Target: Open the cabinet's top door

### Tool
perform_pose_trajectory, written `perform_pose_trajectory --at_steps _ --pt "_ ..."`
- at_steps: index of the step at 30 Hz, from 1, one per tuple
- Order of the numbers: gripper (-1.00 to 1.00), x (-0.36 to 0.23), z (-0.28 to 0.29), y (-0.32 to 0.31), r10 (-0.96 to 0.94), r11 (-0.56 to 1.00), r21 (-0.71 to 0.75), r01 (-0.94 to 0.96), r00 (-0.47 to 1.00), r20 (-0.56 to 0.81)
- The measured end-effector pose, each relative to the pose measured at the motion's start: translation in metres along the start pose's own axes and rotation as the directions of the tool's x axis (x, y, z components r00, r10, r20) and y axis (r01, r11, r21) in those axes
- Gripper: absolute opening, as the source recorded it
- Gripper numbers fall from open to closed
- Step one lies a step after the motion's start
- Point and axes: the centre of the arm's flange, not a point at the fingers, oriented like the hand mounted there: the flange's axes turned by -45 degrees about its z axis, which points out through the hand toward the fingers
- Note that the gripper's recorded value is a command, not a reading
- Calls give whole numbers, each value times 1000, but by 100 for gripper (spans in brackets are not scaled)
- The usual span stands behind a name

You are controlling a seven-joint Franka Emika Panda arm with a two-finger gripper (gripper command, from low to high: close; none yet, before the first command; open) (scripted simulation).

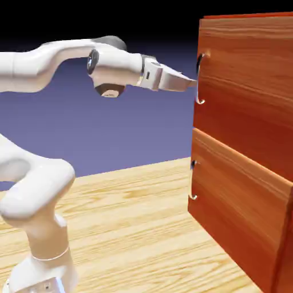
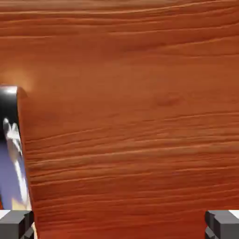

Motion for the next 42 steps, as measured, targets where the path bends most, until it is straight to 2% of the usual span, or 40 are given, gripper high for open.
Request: perform_pose_trajectory --at_steps 16,20,21,23,42 --pt "0 -39 42 -63 -66 997 21 70 983 -170" --pt "0 -31 82 -65 -67 997 20 71 983 -171" --pt "-100 -30 91 -64 -66 997 21 70 983 -171" --pt "-100 -30 91 -64 -66 997 21 70 983 -170" --pt "-100 -50 -64 42 -66 888 440 136 983 -171"
